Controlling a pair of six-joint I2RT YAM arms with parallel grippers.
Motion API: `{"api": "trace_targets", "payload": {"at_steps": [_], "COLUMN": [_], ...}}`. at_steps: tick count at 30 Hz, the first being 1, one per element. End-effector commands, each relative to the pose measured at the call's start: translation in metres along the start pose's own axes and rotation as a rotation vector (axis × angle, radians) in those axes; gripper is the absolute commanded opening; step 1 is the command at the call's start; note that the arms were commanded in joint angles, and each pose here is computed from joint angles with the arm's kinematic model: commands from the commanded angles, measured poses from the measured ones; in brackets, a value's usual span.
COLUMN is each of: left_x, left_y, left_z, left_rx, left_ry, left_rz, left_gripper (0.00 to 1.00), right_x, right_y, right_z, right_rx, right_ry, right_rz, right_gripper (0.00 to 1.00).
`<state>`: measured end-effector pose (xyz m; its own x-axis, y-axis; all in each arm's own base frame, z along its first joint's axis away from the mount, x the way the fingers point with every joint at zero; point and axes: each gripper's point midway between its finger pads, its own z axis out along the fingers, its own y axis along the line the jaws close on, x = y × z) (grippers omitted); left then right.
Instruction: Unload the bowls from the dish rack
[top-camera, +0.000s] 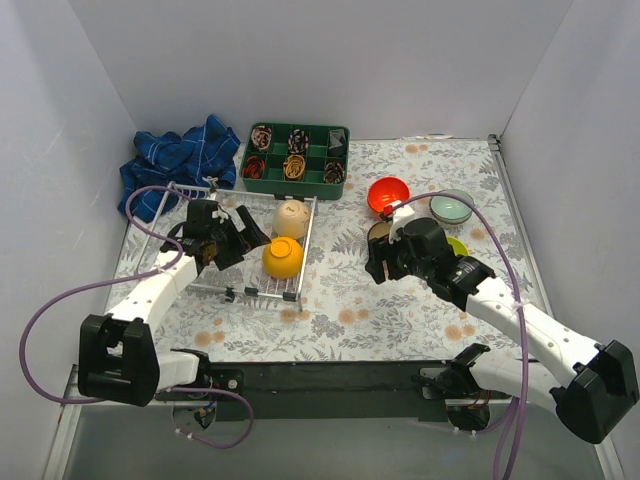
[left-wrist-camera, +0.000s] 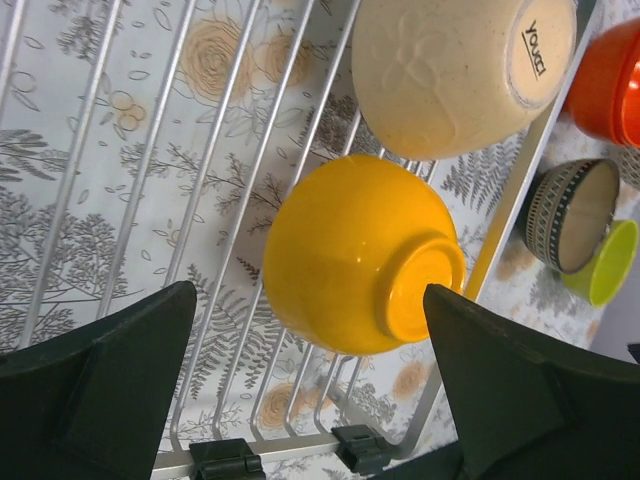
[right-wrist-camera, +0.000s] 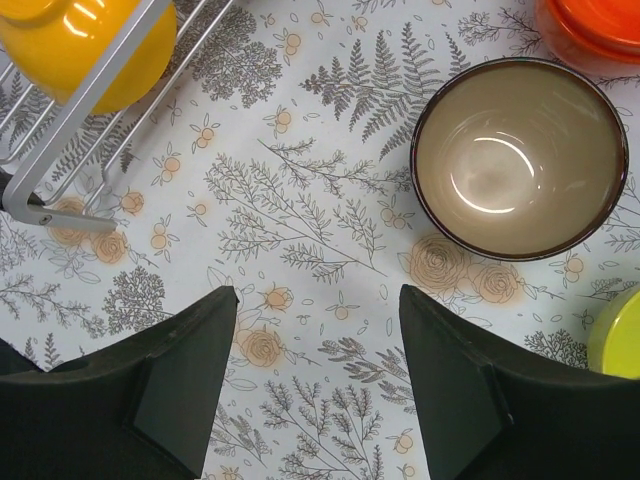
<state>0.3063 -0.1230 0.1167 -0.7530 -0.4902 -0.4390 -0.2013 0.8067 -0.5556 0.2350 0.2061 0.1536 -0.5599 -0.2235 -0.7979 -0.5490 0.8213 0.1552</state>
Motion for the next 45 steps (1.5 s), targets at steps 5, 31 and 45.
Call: {"api": "trace_targets", "payload": {"at_steps": [5,31,45], "left_x": [0.000,-0.014,0.005], "left_y": [-0.025,-0.024,-0.035], "left_z": [0.011,0.004,-0.002], "left_rx": [0.208,0.161,0.256], "left_ry": [0.104,0.130,0.208], "left_rz": [0.008,0.055,0.037], "left_gripper": [0.98,0.98,0.98], "right_x": [-0.007,-0.016,-0.014], "right_y": [0.008,0.010,0.013], "right_z": [-0.007,-0.008,-0.006], "right_rx": [-0.039,-0.045,-0.058], "right_ry": [-0.033,-0.049,-0.040], "right_rz": [0.003,0.007,0.016], "right_gripper": [0.75,0.78,0.77]}}
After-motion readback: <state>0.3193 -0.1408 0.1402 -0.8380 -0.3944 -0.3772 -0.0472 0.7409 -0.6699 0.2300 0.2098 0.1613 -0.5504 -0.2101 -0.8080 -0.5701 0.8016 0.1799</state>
